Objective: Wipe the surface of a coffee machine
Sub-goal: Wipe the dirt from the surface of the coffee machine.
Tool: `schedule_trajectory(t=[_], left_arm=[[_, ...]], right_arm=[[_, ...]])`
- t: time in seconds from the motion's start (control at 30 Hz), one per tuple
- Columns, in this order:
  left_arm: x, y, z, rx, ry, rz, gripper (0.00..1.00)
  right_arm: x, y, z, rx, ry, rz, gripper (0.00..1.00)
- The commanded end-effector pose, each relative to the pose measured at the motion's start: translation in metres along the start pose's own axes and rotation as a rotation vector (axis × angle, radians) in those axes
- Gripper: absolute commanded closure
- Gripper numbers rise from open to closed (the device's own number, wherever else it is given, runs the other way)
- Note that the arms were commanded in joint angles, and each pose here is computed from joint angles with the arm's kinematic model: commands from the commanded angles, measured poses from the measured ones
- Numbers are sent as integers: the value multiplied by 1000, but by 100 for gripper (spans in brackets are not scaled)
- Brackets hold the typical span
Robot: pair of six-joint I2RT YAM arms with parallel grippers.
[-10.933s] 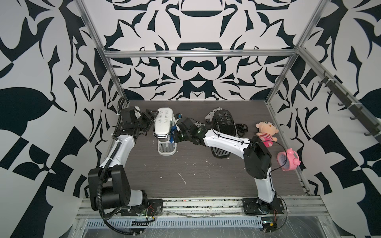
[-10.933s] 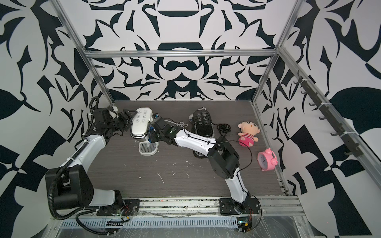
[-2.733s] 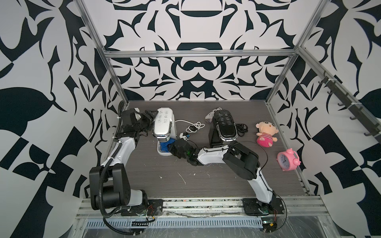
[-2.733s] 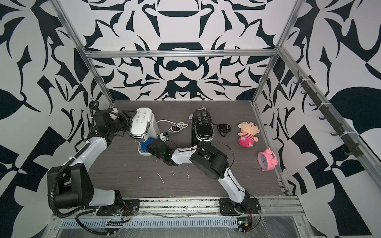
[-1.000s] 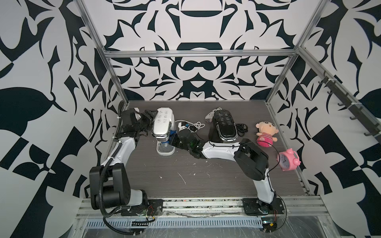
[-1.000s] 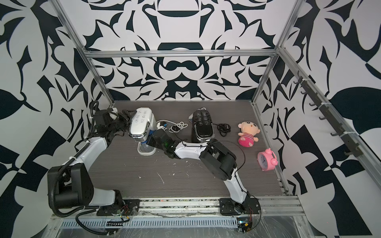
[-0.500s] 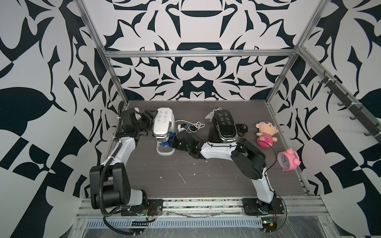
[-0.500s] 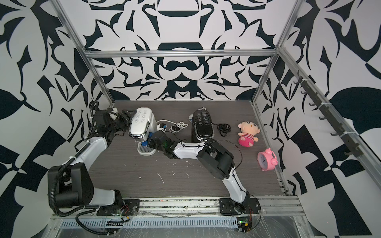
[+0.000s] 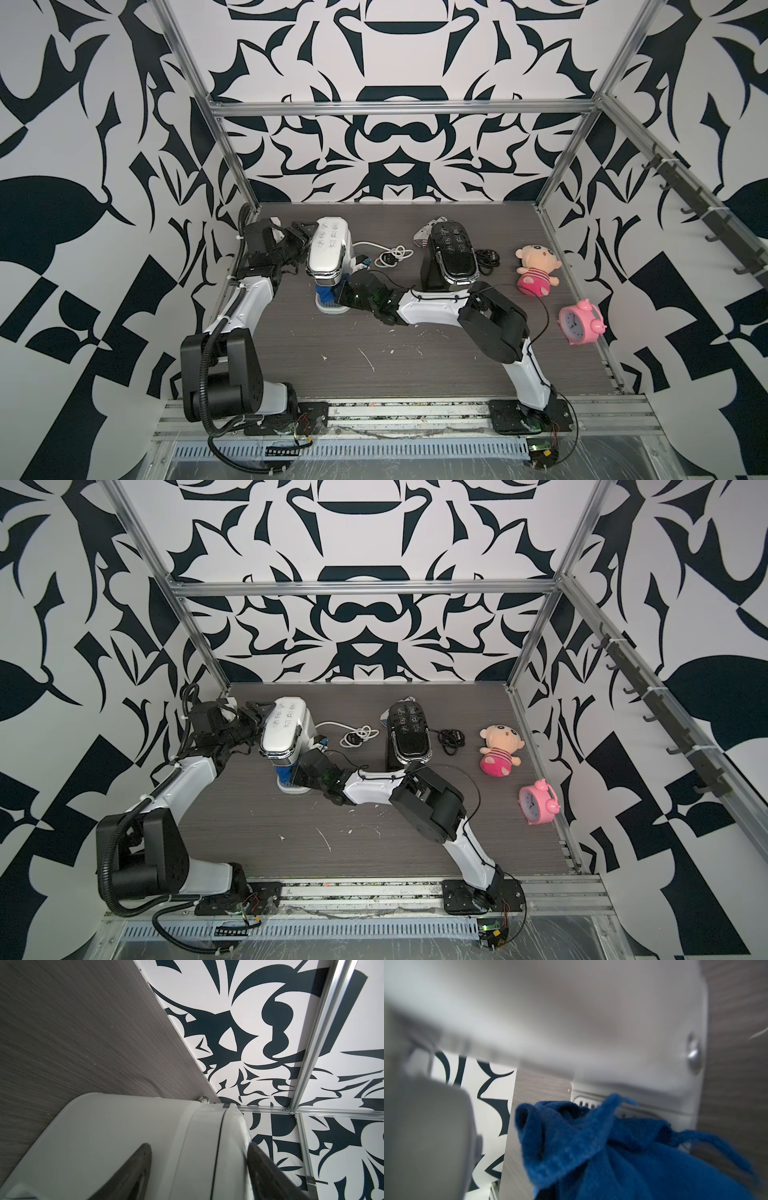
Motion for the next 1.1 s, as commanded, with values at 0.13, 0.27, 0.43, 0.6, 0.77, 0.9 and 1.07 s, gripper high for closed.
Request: schedule_trajectory(t=[0.13,0.27,0.43,0.6,0.77,0.9,1.07], left_arm=[[41,9,51,187,-133,-126,26],[41,10,51,193,-134,-130,26],[39,8,50,186,-124,-126,26],[39,9,50,187,-131,-125,26],[40,10,52,191,-144,-118,26],[40,9,51,187,-139,-119,26],[40,11,52,190,-154,-110,27]], right_arm=[[65,-45,-32,-102,-132,-76,100],[68,-52,-35,-112,-171,-68,100],[75,-66,-34,-137,-305,-19,100],[72,-63,-31,-147,-308,-28,100],[57,-30,-11,-72,-188,-103,100],[38,-10,3,-52,-101,-166,100],[31,7,11,-59,23,-308,100]])
Point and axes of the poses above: each gripper's point midway between its finger pads, its own y axis out along the fingers, its own x axis along the line the jaws close on, z = x × y, the point moved 5 cm from there along -y, back along the fingers, and after that the axes turned 15 degrees about y, right-handed, at the moved point
